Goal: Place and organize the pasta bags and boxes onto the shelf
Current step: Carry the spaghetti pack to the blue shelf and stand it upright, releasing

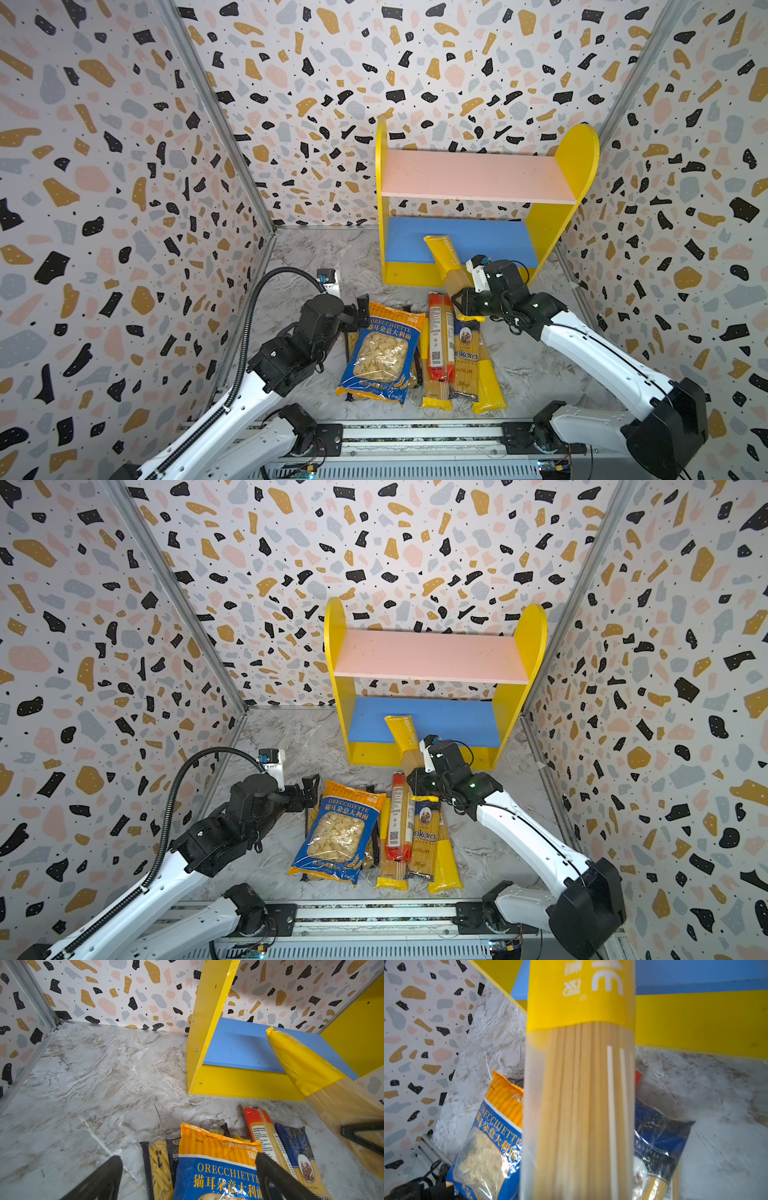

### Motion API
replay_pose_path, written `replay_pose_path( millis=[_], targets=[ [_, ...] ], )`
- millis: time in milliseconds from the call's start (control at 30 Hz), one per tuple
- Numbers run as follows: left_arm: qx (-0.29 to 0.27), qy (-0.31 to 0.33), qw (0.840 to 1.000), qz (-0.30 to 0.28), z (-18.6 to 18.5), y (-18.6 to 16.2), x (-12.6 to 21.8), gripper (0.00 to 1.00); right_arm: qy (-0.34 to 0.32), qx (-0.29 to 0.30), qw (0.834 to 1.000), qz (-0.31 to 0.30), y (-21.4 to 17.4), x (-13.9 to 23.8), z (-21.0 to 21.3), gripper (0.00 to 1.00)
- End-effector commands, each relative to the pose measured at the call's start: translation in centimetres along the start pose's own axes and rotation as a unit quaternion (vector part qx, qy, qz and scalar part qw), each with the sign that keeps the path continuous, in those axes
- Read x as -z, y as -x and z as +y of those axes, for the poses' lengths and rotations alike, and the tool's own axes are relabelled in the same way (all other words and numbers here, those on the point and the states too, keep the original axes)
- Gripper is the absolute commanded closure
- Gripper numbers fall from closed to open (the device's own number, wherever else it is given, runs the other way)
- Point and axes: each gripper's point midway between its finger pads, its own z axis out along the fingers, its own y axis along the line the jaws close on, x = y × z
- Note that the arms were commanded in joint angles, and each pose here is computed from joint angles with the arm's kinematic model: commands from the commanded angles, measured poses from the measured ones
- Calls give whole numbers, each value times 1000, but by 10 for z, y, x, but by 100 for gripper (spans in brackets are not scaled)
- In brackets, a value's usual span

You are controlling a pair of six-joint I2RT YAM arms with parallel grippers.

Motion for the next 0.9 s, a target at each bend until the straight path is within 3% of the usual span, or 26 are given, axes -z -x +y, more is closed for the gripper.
replay_pose_path(
  millis=[0,233,867],
  targets=[
    [-7,-12,1000,-13,-4,7,4,0,106,25,983,-150,88,22,54,77],
    [19,-85,996,-8,-28,8,12,0,122,8,974,-193,138,-10,60,77],
    [-14,-83,996,-4,-28,6,9,0,190,-43,964,-182,191,-99,98,72]
  ],
)
